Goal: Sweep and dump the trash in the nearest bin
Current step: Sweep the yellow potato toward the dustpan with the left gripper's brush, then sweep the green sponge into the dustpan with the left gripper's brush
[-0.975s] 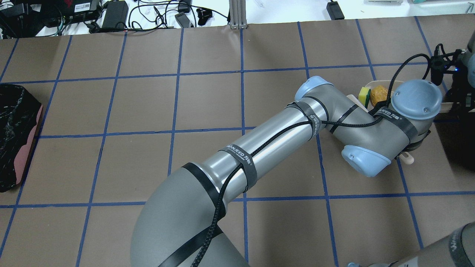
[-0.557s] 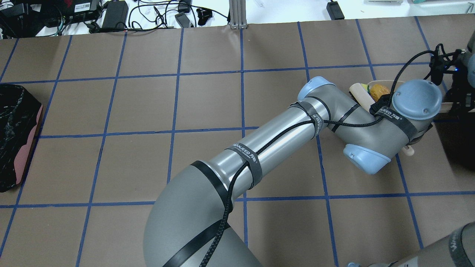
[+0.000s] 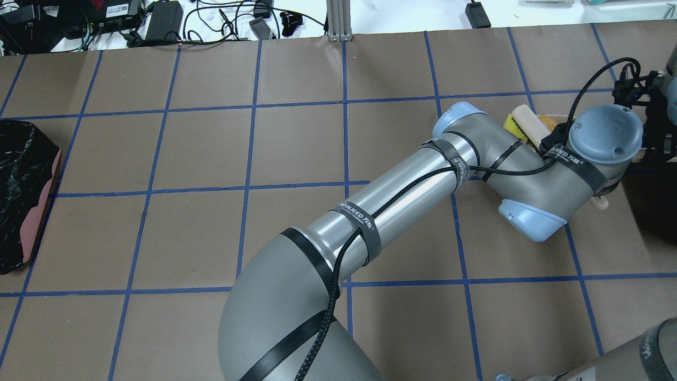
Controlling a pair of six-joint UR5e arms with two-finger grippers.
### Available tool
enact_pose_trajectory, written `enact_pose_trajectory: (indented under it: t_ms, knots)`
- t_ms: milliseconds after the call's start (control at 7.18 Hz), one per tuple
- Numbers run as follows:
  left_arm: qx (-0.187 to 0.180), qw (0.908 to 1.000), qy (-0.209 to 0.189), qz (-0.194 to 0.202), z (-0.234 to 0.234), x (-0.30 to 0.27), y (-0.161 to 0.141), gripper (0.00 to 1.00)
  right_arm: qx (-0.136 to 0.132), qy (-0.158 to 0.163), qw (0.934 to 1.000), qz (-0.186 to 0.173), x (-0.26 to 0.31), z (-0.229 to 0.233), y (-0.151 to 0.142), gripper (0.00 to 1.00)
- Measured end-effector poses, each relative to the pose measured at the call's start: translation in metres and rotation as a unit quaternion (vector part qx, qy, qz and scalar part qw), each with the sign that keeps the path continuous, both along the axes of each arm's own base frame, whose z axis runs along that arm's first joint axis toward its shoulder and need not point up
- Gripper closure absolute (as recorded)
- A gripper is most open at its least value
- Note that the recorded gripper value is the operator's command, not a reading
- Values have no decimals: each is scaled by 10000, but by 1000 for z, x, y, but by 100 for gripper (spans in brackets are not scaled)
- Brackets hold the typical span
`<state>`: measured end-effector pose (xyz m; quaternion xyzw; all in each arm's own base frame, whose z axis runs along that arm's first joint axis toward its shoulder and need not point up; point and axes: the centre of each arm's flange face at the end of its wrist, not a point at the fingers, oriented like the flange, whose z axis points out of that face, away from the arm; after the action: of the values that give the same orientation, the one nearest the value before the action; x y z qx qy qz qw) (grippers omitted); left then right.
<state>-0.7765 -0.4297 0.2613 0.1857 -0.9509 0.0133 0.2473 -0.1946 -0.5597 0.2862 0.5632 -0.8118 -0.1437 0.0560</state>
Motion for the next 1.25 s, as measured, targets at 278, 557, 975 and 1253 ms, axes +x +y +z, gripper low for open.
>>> enact_pose_trajectory:
  t_ms: [278,557,975,1253]
  knots:
    - [208,9992,132,327,11,-12,23,100,14,-38,10000,25,1,-1,0,100]
    - [399,9971,231,613,26,-18,43,100,17,-46,10000,18,2,-2,1,100]
    - [135,9991,-412,40,32,26,15,100,-24,-260,9996,145,4,-7,-2,100]
    - [-43,9963,-794,-338,15,78,-36,100,-125,-578,9977,338,4,-11,-5,100]
